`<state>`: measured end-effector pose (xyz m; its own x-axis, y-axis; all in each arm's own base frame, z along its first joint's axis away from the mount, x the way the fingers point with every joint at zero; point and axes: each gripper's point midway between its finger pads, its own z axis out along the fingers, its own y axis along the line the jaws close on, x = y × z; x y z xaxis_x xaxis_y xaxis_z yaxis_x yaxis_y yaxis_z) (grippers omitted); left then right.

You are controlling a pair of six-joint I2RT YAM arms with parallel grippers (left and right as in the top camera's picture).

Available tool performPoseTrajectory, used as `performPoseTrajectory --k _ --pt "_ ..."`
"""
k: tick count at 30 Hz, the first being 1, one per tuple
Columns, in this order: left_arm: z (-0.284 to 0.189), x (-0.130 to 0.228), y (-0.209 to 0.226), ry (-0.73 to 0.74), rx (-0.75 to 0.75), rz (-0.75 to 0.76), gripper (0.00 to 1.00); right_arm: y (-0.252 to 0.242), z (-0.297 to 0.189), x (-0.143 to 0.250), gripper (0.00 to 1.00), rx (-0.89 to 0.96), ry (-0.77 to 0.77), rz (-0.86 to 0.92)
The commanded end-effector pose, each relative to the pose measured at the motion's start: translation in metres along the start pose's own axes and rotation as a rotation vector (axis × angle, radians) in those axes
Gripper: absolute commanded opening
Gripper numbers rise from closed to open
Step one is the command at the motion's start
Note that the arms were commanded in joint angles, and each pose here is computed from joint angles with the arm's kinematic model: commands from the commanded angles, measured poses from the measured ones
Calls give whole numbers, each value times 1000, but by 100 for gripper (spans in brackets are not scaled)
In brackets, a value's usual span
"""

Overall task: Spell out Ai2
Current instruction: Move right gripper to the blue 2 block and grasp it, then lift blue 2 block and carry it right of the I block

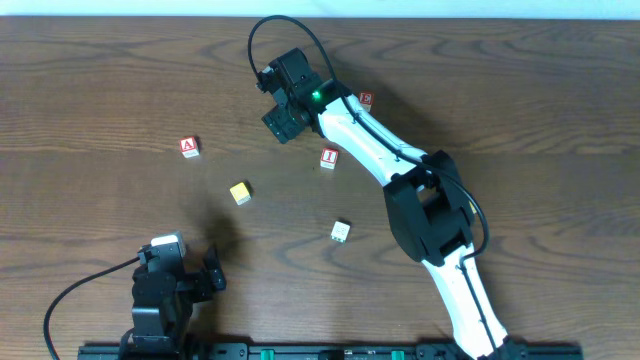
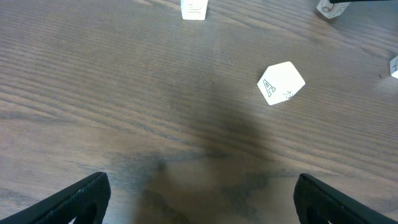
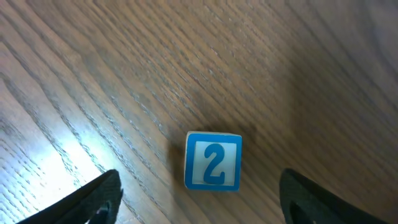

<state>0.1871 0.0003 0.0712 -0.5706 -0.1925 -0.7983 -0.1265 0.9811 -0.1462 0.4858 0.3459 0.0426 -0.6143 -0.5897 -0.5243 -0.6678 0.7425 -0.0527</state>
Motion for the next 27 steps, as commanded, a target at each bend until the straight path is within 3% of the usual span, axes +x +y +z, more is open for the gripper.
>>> performPoseTrajectory --k 1,14,23,27 --pt "2 9 4 30 -21 8 95 2 14 7 79 -17 15 4" --pt "2 9 4 30 -21 8 95 2 32 17 76 -18 31 28" --pt "2 9 4 30 -21 8 95 1 32 10 49 -15 1 42" --pt "2 9 4 30 -21 8 95 1 32 10 44 -14 3 42"
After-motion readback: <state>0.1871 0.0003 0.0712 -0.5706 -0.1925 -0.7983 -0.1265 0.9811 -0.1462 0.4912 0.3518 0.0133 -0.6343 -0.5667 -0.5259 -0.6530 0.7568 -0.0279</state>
